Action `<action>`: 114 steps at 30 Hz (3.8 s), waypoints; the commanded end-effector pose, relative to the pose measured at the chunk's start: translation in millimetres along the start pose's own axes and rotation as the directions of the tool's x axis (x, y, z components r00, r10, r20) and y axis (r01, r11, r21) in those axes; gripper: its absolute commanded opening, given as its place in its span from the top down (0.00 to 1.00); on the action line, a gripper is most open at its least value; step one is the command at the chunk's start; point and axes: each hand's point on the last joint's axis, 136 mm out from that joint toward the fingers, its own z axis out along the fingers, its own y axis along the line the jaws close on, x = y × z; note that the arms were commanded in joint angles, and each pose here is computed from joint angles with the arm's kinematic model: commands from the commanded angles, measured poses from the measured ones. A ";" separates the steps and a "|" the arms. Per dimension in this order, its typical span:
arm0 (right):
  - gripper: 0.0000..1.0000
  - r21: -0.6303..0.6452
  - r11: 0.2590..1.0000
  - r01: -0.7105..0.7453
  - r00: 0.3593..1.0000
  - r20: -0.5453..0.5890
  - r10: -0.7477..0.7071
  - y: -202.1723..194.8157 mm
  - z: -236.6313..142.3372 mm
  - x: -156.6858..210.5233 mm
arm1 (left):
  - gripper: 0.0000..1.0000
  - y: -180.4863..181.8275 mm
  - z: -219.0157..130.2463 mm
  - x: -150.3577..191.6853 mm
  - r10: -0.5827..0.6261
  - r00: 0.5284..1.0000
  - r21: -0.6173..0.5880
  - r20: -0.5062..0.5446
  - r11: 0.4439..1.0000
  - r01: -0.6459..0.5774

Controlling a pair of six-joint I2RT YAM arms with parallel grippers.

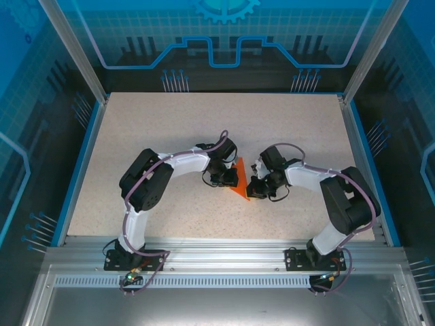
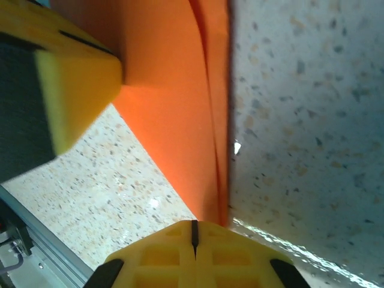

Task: Fold a paper plane with a square sheet of paper (fold left side to right side)

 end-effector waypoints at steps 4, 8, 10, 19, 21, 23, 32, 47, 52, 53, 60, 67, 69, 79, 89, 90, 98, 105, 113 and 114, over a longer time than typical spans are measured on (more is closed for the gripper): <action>1.00 0.010 1.000 -0.010 1.000 -0.030 0.010 2.8 12.8 -7.7 | 0.82 31.9 20.3 17.4 -0.040 0.998 -0.112 -0.050 0.993 0.034; 1.00 0.041 0.999 -0.010 0.998 -0.066 0.013 -6.4 22.6 -0.9 | 0.82 33.2 19.6 16.5 -0.040 0.998 -0.119 -0.047 0.992 0.035; 1.00 0.062 0.998 -0.016 0.996 -0.082 0.021 -14.3 25.5 5.8 | 0.82 33.3 19.3 16.3 -0.040 0.998 -0.121 -0.045 0.992 0.034; 1.00 0.142 0.989 -0.034 0.988 -0.147 0.055 -46.3 21.0 50.8 | 0.82 41.9 19.9 18.2 -0.053 0.997 -0.153 -0.053 0.987 0.045; 1.00 0.139 0.990 -0.039 0.985 -0.164 0.062 -48.4 19.5 60.4 | 0.82 43.5 20.2 18.2 -0.059 0.997 -0.156 -0.053 0.986 0.050; 1.00 0.139 0.989 -0.042 0.982 -0.176 0.066 -50.4 17.8 68.7 | 0.82 45.2 20.2 17.7 -0.065 0.997 -0.158 -0.052 0.986 0.056; 1.00 0.121 0.992 -0.032 0.990 -0.132 0.048 -50.7 4.7 70.6 | 0.78 29.2 2.5 9.8 -0.041 0.999 -0.108 -0.025 0.993 0.038; 0.46 -0.137 0.942 0.305 0.940 0.204 -0.275 27.1 -44.0 -52.3 | 0.34 8.8 -115.5 -12.2 -0.093 0.964 0.052 0.250 0.995 0.083; 0.46 -0.131 0.946 0.296 0.947 0.171 -0.272 22.4 -26.1 -69.1 | 0.30 31.6 -108.4 -5.0 -0.199 0.947 0.094 0.250 0.979 0.181; 0.46 -0.127 0.948 0.292 0.948 0.170 -0.269 21.0 -24.4 -70.1 | 0.30 29.5 -105.3 -4.2 -0.203 0.949 0.110 0.240 0.977 0.181; 0.51 -0.088 0.962 0.259 0.959 0.142 -0.245 5.9 -12.0 -68.5 | 0.31 17.6 -80.3 -11.4 -0.227 0.956 0.196 0.185 0.962 0.190; 0.52 -0.061 0.965 0.255 0.959 0.141 -0.245 -0.3 -10.2 -67.8 | 0.32 1.8 -60.1 -20.7 -0.209 0.966 0.211 0.153 0.962 0.174; 0.51 -0.052 0.964 0.261 0.956 0.151 -0.251 -1.0 -11.5 -67.7 | 0.33 -0.2 -50.0 -23.0 -0.206 0.969 0.202 0.135 0.963 0.177; 0.42 0.114 0.936 0.334 0.906 0.237 -0.352 -5.8 -31.6 -49.9 | 0.63 -14.2 -37.1 -32.4 -0.212 0.969 0.206 0.125 0.961 0.184; 0.39 0.287 0.797 0.531 0.750 0.278 -0.600 23.6 -26.4 -12.9 | 0.77 -5.7 -38.1 -29.1 -0.256 0.958 0.171 0.128 0.957 0.233; 0.39 0.307 0.779 0.547 0.732 0.276 -0.623 26.0 -25.1 -10.8 | 0.77 -4.6 -38.0 -28.6 -0.261 0.957 0.167 0.126 0.957 0.239; 0.40 0.384 0.707 0.594 0.663 0.264 -0.701 40.0 -8.1 -6.6 | 0.78 -7.8 -37.6 -23.6 -0.264 0.958 0.158 0.117 0.957 0.244; 0.43 0.425 0.706 0.567 0.672 0.258 -0.695 36.3 -1.7 -16.3 | 0.79 -10.3 -43.3 -21.9 -0.263 0.957 0.151 0.126 0.958 0.243; 0.44 0.436 0.686 0.583 0.629 0.292 -0.721 38.4 -0.9 -17.5 | 0.84 -11.9 -44.7 -25.0 -0.279 0.952 0.156 0.130 0.953 0.258; 0.44 0.438 0.685 0.582 0.621 0.305 -0.722 36.9 -1.9 -16.3 | 0.84 -12.8 -45.4 -26.1 -0.281 0.951 0.159 0.130 0.952 0.260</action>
